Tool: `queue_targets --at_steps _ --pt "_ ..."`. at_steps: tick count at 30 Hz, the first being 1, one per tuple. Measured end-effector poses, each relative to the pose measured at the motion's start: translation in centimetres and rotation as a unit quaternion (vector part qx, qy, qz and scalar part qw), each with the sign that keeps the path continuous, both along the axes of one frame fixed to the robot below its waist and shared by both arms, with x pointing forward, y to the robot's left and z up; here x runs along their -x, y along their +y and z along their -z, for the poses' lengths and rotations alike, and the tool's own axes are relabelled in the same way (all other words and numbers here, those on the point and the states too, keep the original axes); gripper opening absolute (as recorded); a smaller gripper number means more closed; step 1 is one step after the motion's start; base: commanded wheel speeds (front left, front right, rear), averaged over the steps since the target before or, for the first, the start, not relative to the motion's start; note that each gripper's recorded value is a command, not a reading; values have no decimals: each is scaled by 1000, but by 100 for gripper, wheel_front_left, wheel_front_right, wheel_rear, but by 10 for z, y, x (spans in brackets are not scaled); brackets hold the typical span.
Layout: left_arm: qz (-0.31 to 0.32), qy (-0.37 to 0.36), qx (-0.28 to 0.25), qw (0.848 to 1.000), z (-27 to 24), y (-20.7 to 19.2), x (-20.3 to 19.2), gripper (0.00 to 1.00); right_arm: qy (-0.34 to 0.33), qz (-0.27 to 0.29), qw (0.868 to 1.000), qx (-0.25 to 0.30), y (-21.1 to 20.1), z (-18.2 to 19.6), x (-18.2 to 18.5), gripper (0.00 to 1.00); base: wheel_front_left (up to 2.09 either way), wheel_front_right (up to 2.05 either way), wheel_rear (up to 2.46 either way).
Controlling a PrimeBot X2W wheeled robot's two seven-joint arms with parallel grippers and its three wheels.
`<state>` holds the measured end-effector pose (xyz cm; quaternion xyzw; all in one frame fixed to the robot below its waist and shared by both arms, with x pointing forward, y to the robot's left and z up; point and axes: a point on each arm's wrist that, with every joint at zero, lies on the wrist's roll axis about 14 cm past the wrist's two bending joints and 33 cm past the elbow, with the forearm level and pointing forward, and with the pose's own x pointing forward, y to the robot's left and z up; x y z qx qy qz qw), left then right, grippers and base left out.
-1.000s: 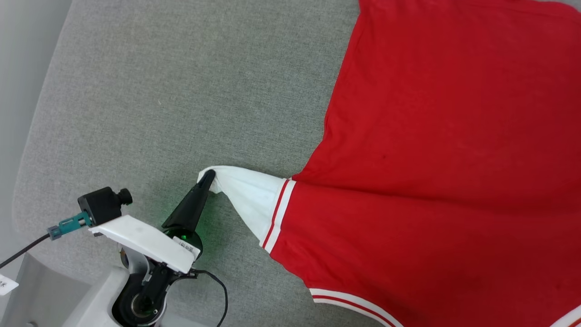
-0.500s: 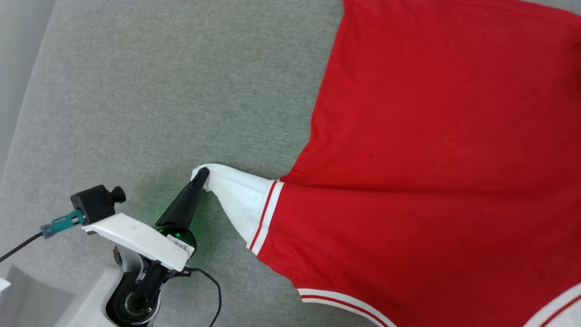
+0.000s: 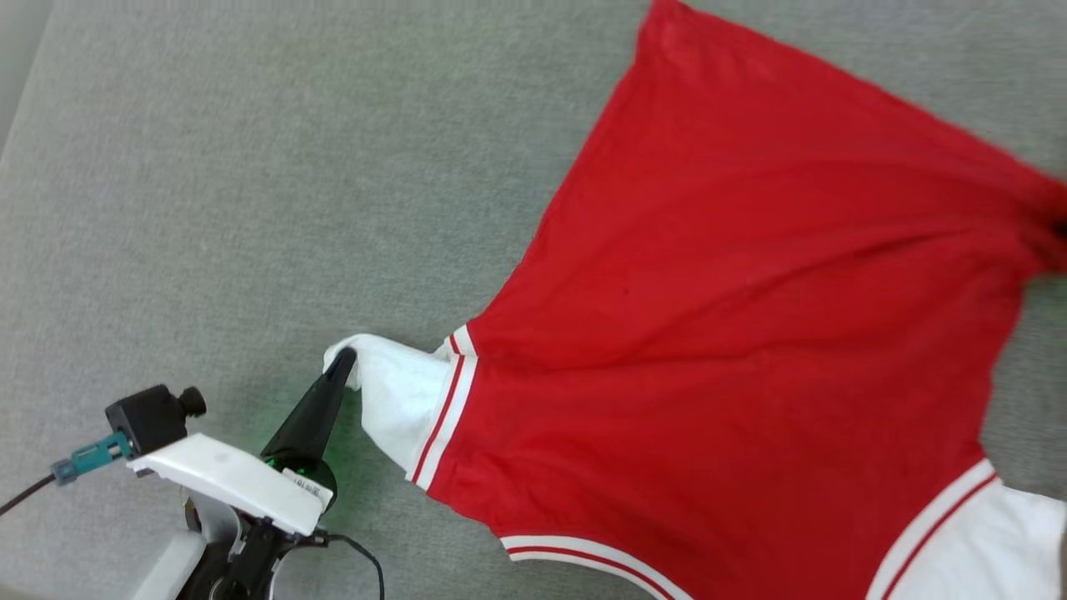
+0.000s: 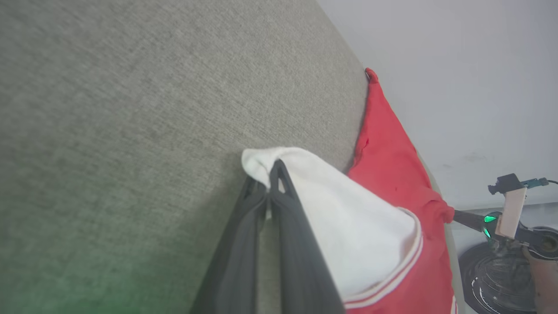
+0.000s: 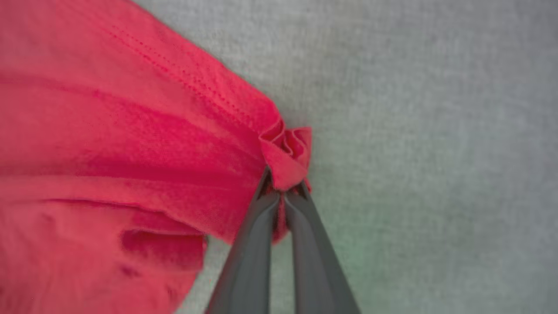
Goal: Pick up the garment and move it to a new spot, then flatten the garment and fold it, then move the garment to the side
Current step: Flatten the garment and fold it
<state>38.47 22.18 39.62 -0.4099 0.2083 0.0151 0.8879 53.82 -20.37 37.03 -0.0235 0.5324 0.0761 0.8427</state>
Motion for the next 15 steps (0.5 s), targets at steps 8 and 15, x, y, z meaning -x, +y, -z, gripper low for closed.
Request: queue_targets --at_steps 8,15 --pt "8 -19 7 1000 -17 -12 5 0 2 13 1000 13 -35 -32 88 0 0 0 0" --pt "24 -35 12 999 -31 -25 9 0 -21 74 997 5 -59 -65 173 0 0 0 0"
